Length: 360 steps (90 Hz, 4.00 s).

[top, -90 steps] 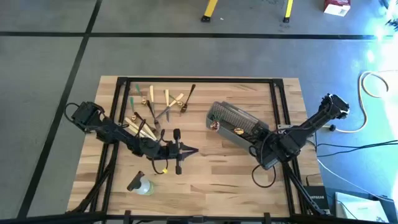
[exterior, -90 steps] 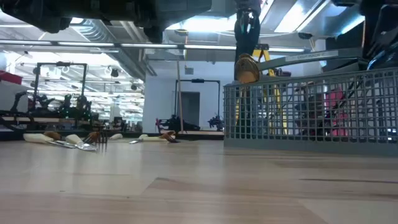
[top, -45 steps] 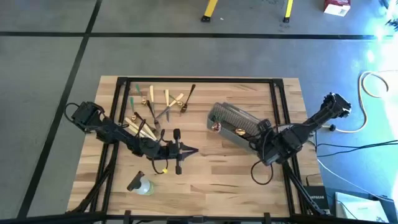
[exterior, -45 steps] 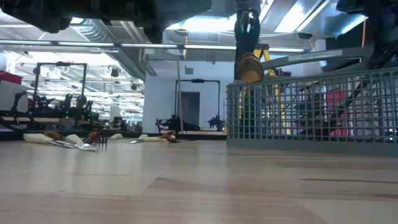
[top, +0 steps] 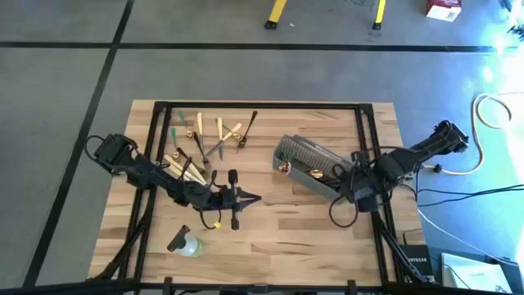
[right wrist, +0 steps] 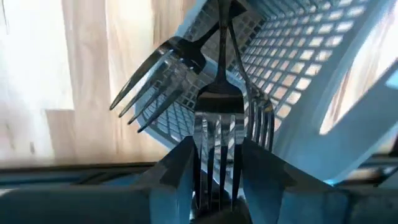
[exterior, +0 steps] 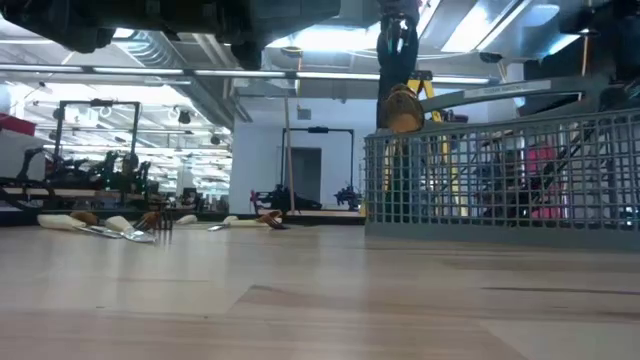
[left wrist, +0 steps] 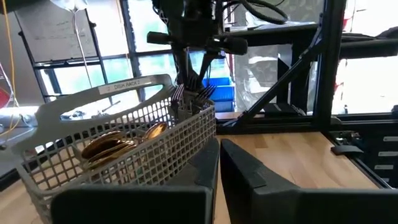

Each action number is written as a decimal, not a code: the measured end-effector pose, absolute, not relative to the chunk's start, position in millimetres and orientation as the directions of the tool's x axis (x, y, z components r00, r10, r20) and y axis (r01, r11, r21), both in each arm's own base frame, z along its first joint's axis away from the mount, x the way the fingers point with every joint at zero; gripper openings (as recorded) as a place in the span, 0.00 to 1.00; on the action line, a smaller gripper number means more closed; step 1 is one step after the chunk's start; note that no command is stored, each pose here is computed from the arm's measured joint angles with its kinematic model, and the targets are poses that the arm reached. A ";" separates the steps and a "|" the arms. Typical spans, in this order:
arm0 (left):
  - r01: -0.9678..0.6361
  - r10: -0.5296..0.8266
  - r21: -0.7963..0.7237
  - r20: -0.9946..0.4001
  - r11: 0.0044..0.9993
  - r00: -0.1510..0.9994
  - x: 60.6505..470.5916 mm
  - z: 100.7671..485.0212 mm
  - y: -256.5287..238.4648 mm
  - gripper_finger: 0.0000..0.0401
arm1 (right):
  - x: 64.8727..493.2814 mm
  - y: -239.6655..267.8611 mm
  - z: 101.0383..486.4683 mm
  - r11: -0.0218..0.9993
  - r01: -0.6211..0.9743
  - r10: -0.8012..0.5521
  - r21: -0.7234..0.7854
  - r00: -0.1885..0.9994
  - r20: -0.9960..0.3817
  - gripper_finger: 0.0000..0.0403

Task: Sort silverware
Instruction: Adjust the black forks, then put the gold spoon into the cutlery rack

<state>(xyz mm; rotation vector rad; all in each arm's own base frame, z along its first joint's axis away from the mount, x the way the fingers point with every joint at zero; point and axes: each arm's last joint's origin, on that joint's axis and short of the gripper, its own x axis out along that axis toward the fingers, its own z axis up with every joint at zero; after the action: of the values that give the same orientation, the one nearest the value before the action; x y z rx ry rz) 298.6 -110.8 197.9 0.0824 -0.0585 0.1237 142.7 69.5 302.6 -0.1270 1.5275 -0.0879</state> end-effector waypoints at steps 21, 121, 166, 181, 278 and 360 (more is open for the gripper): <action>-0.126 0.122 0.079 0.063 0.989 0.991 298.7 197.8 -110.5 0.00 | 148.6 63.5 302.6 0.987 0.125 -0.106 -0.098 0.054 -0.993 0.33; -0.467 0.437 -0.012 -0.333 0.884 0.836 301.2 171.6 -9.5 0.00 | 209.2 69.2 367.6 0.999 0.048 -0.045 -0.012 0.772 -0.634 0.82; -0.679 0.521 -0.078 -0.580 0.730 0.626 260.8 169.4 106.2 0.31 | 228.6 80.5 302.4 0.992 -0.062 0.114 0.112 0.820 -0.561 0.82; -0.582 0.467 0.069 -0.675 0.810 0.570 270.9 175.1 121.5 0.34 | 227.9 80.8 301.4 0.991 -0.078 0.129 0.113 0.810 -0.573 0.82; -0.039 0.593 0.618 -0.733 0.785 0.332 309.8 138.7 125.7 0.34 | 224.6 82.5 297.7 0.977 -0.150 0.213 0.153 0.758 -0.616 0.82; -0.075 0.630 0.642 -0.713 0.763 0.308 317.1 124.1 120.0 0.01 | 222.5 81.0 299.6 0.981 -0.122 0.189 0.150 0.769 -0.611 0.82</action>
<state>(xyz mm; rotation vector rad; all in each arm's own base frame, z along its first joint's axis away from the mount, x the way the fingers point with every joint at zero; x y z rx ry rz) 317.1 120.0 124.1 0.5567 1.1753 0.4989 222.5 81.0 299.6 0.1033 0.6733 0.1690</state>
